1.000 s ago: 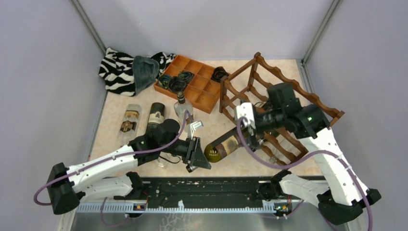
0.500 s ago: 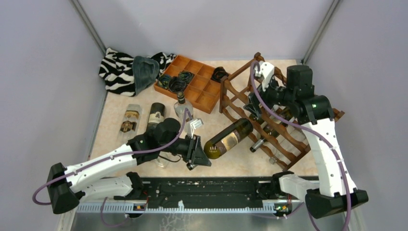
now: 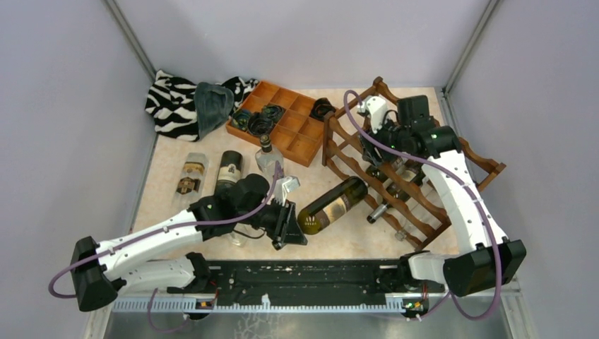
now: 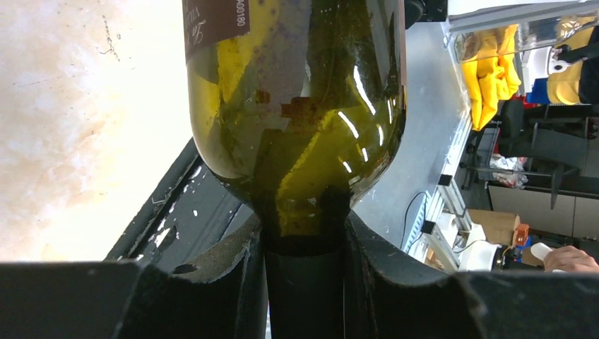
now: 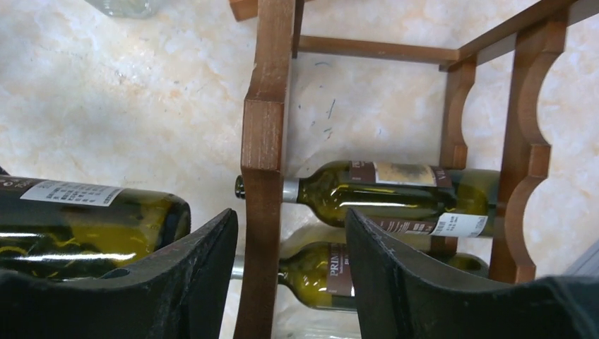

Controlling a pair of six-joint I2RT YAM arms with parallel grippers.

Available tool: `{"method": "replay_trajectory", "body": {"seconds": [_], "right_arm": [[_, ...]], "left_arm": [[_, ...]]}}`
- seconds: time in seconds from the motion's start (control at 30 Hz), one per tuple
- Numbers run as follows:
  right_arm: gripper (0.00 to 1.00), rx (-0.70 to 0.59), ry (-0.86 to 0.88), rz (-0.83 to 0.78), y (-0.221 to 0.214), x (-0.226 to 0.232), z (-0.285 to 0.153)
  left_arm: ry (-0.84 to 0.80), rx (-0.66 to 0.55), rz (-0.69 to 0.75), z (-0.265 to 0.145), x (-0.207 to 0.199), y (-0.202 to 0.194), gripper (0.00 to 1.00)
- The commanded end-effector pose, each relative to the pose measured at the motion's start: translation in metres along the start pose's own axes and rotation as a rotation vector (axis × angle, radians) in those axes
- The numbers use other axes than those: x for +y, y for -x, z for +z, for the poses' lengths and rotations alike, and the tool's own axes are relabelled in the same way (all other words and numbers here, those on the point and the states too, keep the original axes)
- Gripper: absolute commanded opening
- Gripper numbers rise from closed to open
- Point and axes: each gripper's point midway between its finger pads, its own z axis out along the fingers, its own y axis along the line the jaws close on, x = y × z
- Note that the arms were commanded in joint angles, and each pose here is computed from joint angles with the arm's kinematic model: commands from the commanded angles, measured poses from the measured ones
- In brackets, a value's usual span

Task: Put the wine bottle on the wine rack
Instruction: Place the wine bottle in the wine rack.

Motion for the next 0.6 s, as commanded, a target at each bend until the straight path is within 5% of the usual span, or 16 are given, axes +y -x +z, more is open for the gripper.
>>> {"method": "replay_trajectory", "body": {"seconds": [0.0, 0.3, 0.57], "right_arm": [[0.54, 0.011, -0.021, -0.035, 0.002, -0.001, 0.003], [0.07, 0.013, 0.010, -0.053, 0.000, 0.008, -0.001], [0.00, -0.022, -0.017, -0.068, 0.005, 0.008, -0.017]], "left_arm": [[-0.090, -0.124, 0.135, -0.007, -0.034, 0.037, 0.00], [-0.056, -0.143, 0.172, 0.004, -0.025, 0.045, 0.00], [-0.013, -0.116, 0.190, 0.013, -0.013, 0.039, 0.00]]}}
